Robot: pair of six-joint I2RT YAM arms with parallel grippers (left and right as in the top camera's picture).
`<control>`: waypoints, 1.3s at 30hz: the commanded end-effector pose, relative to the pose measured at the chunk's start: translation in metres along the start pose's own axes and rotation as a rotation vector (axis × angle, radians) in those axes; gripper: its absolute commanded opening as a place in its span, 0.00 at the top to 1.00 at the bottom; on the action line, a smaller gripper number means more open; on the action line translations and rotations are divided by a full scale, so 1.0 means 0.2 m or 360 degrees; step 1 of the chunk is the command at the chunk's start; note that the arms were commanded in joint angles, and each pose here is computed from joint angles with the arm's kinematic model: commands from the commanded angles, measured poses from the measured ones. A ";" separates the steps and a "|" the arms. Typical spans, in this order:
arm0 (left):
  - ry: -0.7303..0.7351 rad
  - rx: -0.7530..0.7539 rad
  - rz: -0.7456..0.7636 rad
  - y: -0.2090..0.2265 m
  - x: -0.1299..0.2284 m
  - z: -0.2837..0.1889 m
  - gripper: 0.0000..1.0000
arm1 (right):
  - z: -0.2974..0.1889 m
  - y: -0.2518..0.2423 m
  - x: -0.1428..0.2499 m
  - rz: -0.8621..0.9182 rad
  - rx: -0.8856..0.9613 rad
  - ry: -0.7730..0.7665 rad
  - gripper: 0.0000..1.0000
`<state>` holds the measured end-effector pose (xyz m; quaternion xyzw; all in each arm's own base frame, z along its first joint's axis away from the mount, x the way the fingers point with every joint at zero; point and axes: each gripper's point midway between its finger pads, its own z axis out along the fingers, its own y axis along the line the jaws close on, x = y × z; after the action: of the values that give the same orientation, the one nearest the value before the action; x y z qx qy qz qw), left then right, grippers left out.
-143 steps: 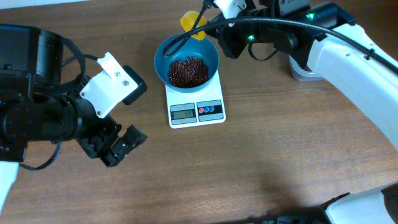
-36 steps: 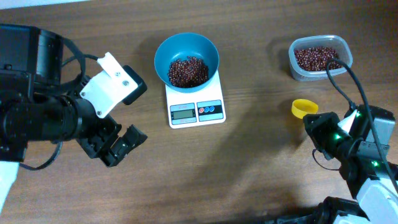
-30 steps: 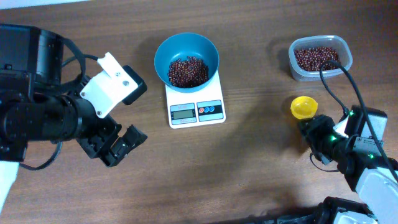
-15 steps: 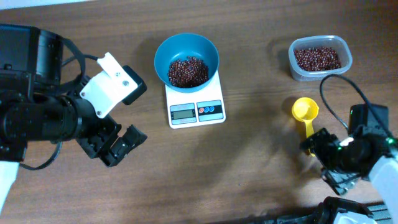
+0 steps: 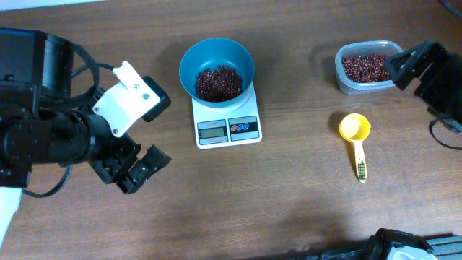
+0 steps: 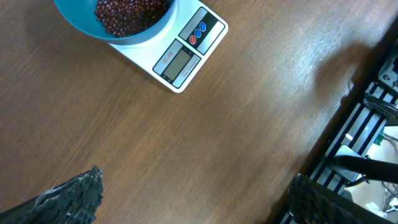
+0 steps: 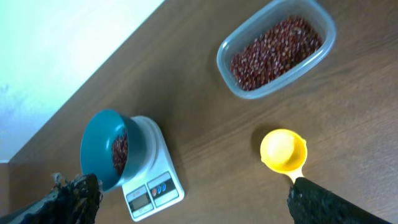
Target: Scoop item into bowl and weigh 50g on scale
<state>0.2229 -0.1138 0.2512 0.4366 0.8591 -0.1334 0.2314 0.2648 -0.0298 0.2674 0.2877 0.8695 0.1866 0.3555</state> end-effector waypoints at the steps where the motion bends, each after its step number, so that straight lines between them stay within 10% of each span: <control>1: -0.0011 0.0003 0.0039 -0.01 -0.01 0.00 0.01 | 0.00 0.02 0.04 -0.0010 -0.0035 0.0074 0.01; 9: -0.0011 0.0003 0.0038 -0.01 -0.01 0.00 0.01 | -0.29 0.13 0.19 -0.0595 -0.0167 -0.0293 0.01; 19: -0.0010 0.0003 0.0039 -0.01 -0.01 0.00 0.01 | -0.04 -0.05 0.39 -0.0809 -0.0447 -0.0935 0.01; 39: -0.0011 0.0003 0.0039 -0.01 -0.01 0.00 0.01 | 0.33 -0.09 0.53 -0.1123 -0.0452 -0.1002 0.01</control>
<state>0.2229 -0.1138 0.2511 0.4365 0.8592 -0.1335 0.2312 0.2436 0.0335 0.1614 -0.0384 0.7281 0.0882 0.6787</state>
